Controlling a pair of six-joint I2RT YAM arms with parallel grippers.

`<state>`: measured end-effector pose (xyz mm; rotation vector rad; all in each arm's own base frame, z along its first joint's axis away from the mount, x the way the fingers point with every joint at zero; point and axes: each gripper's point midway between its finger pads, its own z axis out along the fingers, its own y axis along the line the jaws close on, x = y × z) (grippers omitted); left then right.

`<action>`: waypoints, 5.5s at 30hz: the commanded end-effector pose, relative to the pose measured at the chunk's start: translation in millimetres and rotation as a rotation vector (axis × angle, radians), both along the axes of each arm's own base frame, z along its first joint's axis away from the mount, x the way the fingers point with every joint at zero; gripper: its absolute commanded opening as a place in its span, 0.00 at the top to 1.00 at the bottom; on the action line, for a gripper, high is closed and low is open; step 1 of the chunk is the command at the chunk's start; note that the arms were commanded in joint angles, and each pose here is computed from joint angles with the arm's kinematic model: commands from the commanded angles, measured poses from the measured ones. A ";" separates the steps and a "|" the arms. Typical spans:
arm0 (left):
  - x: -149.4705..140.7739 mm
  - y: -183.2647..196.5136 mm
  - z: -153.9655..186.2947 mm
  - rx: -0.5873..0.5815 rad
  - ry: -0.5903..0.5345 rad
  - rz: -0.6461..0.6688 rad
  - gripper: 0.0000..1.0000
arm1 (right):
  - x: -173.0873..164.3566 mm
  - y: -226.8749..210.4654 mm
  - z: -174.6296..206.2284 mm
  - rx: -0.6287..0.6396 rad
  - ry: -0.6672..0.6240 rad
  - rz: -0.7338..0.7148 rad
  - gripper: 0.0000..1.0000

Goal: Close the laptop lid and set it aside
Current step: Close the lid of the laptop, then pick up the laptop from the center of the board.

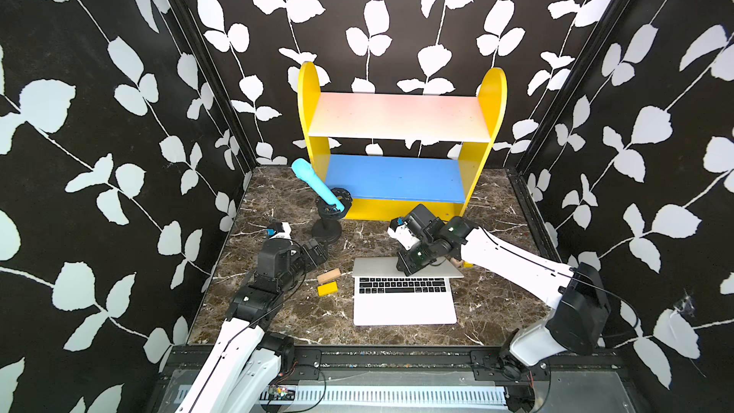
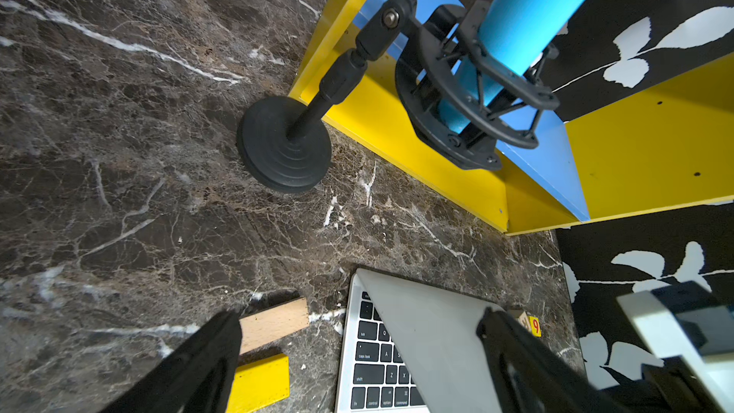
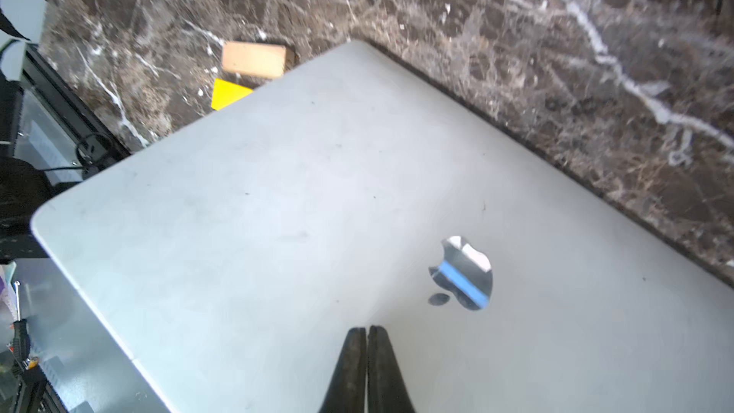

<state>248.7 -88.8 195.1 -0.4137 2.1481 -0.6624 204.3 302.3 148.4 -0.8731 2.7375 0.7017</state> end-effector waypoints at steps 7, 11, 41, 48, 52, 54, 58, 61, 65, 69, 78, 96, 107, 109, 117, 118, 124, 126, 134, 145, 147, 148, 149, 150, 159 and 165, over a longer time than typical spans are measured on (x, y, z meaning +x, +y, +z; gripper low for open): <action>2.6 -5.5 -1.8 0.006 -0.011 -0.031 0.03 | -14.7 -4.8 -11.9 -0.023 0.036 0.019 0.92; 2.5 -6.3 -4.0 0.007 -0.005 -0.036 0.03 | -16.5 -3.2 -19.2 -0.027 0.054 0.021 0.92; 3.7 -10.0 -9.8 0.012 0.011 -0.056 0.03 | -23.5 -4.4 -69.0 -0.131 0.153 0.039 0.93; 3.6 -10.0 -10.4 0.015 0.012 -0.057 0.03 | -22.8 -6.1 -78.0 -0.159 0.161 0.037 0.93; 3.7 -10.5 -10.2 0.015 0.012 -0.059 0.03 | -22.6 -6.7 -82.0 -0.170 0.166 0.036 0.92; 3.8 -10.9 -10.3 0.014 0.012 -0.060 0.03 | -22.4 -7.0 -84.8 -0.177 0.169 0.037 0.92; 3.7 -11.0 -10.2 0.015 0.013 -0.062 0.03 | -22.2 -7.2 -90.6 -0.188 0.177 0.036 0.92; 3.5 -11.4 -10.5 0.015 0.013 -0.064 0.03 | -21.7 -7.6 -94.9 -0.198 0.181 0.036 0.92; 3.4 -11.2 -10.2 0.015 0.012 -0.064 0.03 | -21.7 -7.9 -100.3 -0.209 0.187 0.039 0.91; 2.9 -11.6 -9.8 0.015 0.011 -0.066 0.03 | -21.4 -8.7 -105.9 -0.222 0.191 0.043 0.90; 1.6 -13.2 -10.7 0.016 0.015 -0.078 0.04 | -21.5 -9.3 -109.4 -0.232 0.196 0.046 0.87; -3.3 -49.2 -18.1 0.122 0.066 -0.235 0.02 | -15.3 -19.3 -56.3 -0.092 0.081 -0.006 0.49; -22.1 -93.3 -49.9 0.231 0.163 -0.419 0.02 | -11.5 -55.4 -39.7 0.070 0.077 -0.183 0.31; -26.5 -99.2 -54.2 0.243 0.176 -0.446 0.02 | -12.0 -61.4 -39.1 0.093 0.079 -0.212 0.28; -50.7 -114.5 -77.8 0.267 0.252 -0.545 0.02 | -20.8 -86.1 -51.4 0.168 0.130 -0.335 0.24; -54.2 -114.1 -83.1 0.266 0.268 -0.552 0.02 | -21.7 -89.1 -52.5 0.176 0.132 -0.351 0.23; -68.1 -117.4 -100.8 0.244 0.322 -0.590 0.02 | -28.4 -105.8 -65.2 0.208 0.147 -0.446 0.22; -71.6 -117.8 -106.3 0.241 0.337 -0.599 0.03 | -31.4 -110.7 -70.5 0.206 0.157 -0.470 0.21; -86.9 -117.1 -122.9 0.220 0.394 -0.631 0.04 | -41.8 -136.1 -83.8 0.169 0.164 -0.560 0.20; -99.4 -112.1 -133.8 0.216 0.441 -0.645 0.05 | -49.8 -160.8 -92.8 0.094 0.156 -0.622 0.18; -100.8 -112.7 -135.2 0.210 0.446 -0.649 0.05 | -50.5 -160.2 -96.5 0.097 0.168 -0.626 0.18; -101.9 -113.1 -136.7 0.207 0.450 -0.653 0.06 | -50.9 -159.4 -98.8 0.102 0.177 -0.627 0.18; -102.7 -113.5 -138.2 0.204 0.453 -0.656 0.06 | -50.9 -158.1 -100.8 0.107 0.183 -0.627 0.18; -103.6 -113.7 -139.9 0.203 0.458 -0.658 0.06 | -51.2 -157.2 -103.7 0.109 0.193 -0.629 0.18; -109.8 -117.0 -151.3 0.175 0.484 -0.680 0.08 | -52.2 -150.2 -117.2 0.143 0.237 -0.633 0.17; -113.8 -119.4 -160.2 0.174 0.514 -0.703 0.11 | -53.3 -148.6 -121.3 0.147 0.250 -0.630 0.18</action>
